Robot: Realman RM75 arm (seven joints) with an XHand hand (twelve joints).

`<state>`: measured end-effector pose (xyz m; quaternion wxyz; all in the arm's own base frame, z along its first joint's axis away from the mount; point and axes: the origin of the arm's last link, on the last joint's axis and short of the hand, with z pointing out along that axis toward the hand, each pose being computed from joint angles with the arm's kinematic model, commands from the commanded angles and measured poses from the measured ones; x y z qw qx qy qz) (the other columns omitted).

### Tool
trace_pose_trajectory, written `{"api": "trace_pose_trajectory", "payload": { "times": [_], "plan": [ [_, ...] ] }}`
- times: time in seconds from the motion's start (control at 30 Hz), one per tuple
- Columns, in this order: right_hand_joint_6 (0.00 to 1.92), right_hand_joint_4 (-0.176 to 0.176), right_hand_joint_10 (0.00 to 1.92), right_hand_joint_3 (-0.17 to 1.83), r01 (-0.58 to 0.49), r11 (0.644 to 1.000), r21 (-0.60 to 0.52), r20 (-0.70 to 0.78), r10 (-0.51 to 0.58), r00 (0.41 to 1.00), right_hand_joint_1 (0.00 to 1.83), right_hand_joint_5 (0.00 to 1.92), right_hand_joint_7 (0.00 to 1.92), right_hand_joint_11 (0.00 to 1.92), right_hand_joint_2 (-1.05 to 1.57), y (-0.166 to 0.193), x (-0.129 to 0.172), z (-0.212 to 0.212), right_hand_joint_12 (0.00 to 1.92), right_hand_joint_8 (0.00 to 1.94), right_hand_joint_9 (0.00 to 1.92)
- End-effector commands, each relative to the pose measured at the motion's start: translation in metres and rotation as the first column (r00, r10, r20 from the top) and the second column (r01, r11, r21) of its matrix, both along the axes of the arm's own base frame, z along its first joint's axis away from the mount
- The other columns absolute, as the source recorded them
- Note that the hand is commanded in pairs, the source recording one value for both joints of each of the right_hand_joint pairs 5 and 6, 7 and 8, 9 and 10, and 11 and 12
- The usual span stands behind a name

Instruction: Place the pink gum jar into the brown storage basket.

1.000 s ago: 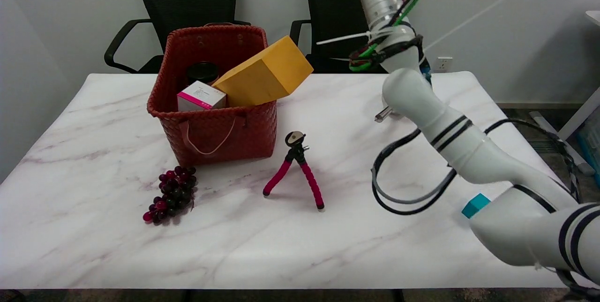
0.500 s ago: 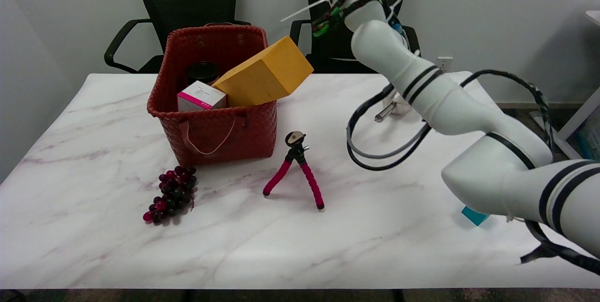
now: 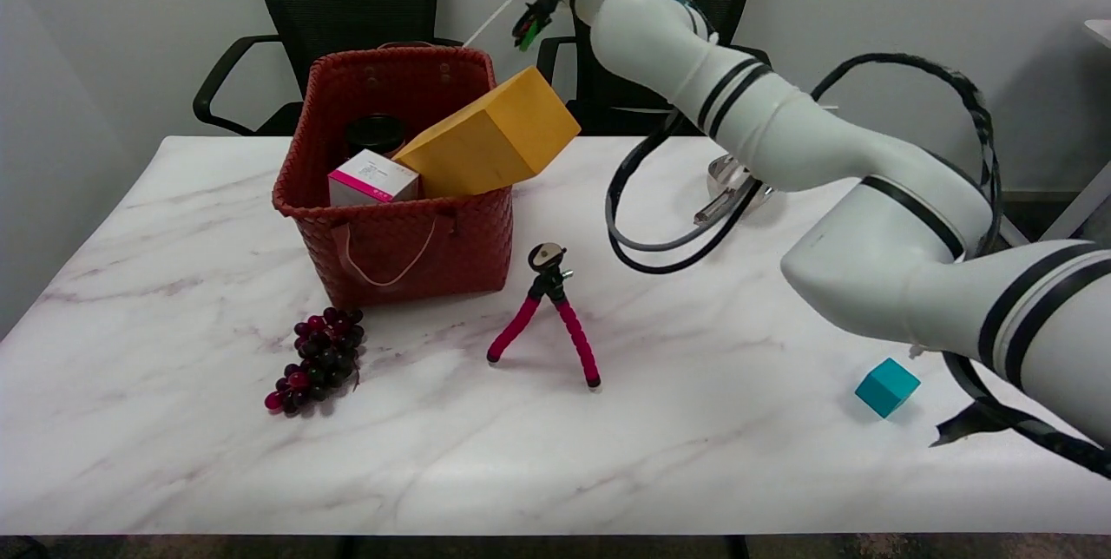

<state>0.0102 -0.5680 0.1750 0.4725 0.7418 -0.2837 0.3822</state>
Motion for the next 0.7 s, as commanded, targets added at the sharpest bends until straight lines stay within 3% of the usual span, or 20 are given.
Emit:
{"api": "trace_pose_trajectory", "payload": {
  "times": [0.03,0.4,0.7],
  "plan": [
    [0.97,0.0,1.15,1.38,0.212,0.977,0.006,-0.226,-0.205,0.952,1.29,0.97,1.26,0.93,0.38,-0.02,-0.018,-0.045,0.93,1.26,1.15],
    [0.93,0.0,1.13,1.3,0.25,0.968,-0.021,-0.307,-0.244,0.92,1.26,0.93,1.24,0.92,0.37,-0.022,-0.033,-0.058,0.92,1.24,1.13],
    [0.84,0.0,1.09,1.19,0.251,0.967,-0.038,-0.374,-0.247,0.894,1.25,0.84,1.18,0.85,0.34,-0.022,-0.027,-0.062,0.85,1.18,1.09]
  ]
}}
